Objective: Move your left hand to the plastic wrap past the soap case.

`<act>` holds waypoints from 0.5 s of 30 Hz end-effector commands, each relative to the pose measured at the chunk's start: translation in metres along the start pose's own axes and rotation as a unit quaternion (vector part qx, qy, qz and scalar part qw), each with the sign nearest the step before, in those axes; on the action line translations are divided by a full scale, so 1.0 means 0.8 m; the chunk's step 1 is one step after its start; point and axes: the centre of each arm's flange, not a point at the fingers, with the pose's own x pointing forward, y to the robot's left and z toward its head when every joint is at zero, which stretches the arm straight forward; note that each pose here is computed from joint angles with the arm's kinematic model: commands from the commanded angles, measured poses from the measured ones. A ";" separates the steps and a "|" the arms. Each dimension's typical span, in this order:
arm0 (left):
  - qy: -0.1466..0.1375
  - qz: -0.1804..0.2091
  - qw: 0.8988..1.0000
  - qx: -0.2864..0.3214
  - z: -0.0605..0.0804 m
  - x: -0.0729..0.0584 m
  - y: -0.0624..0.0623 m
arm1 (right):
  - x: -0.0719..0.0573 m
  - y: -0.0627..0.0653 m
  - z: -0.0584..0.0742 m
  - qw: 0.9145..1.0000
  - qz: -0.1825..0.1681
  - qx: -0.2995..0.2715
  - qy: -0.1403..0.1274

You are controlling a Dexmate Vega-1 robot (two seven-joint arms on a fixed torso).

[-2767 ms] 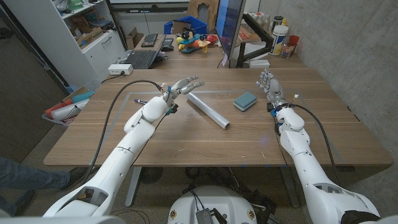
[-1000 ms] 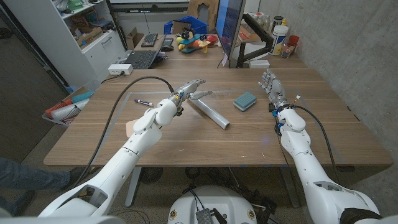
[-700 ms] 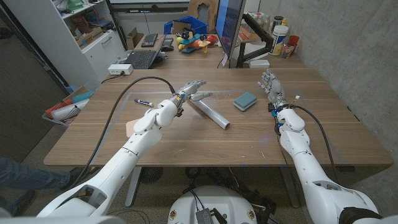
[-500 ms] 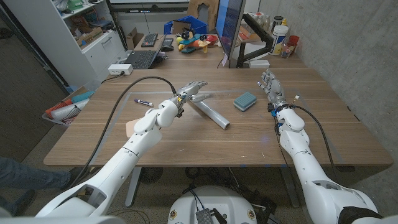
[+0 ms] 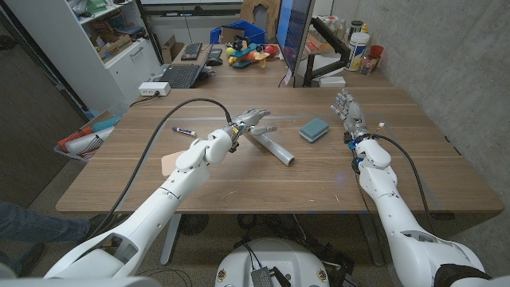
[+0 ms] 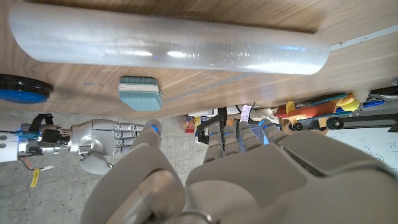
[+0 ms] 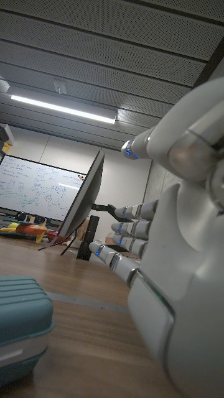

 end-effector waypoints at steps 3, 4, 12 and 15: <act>-0.003 -0.020 1.000 0.021 0.007 0.006 -0.010 | 0.001 -0.008 -0.002 1.000 -0.003 0.002 0.000; -0.002 -0.021 1.000 0.021 0.006 0.006 -0.012 | 0.001 -0.008 -0.002 1.000 -0.003 0.002 0.001; 0.000 -0.026 1.000 0.016 0.005 0.006 -0.021 | 0.001 -0.009 -0.007 1.000 -0.003 0.002 0.006; 0.002 -0.028 1.000 0.014 0.005 0.007 -0.021 | 0.002 -0.008 -0.008 1.000 -0.002 0.001 0.007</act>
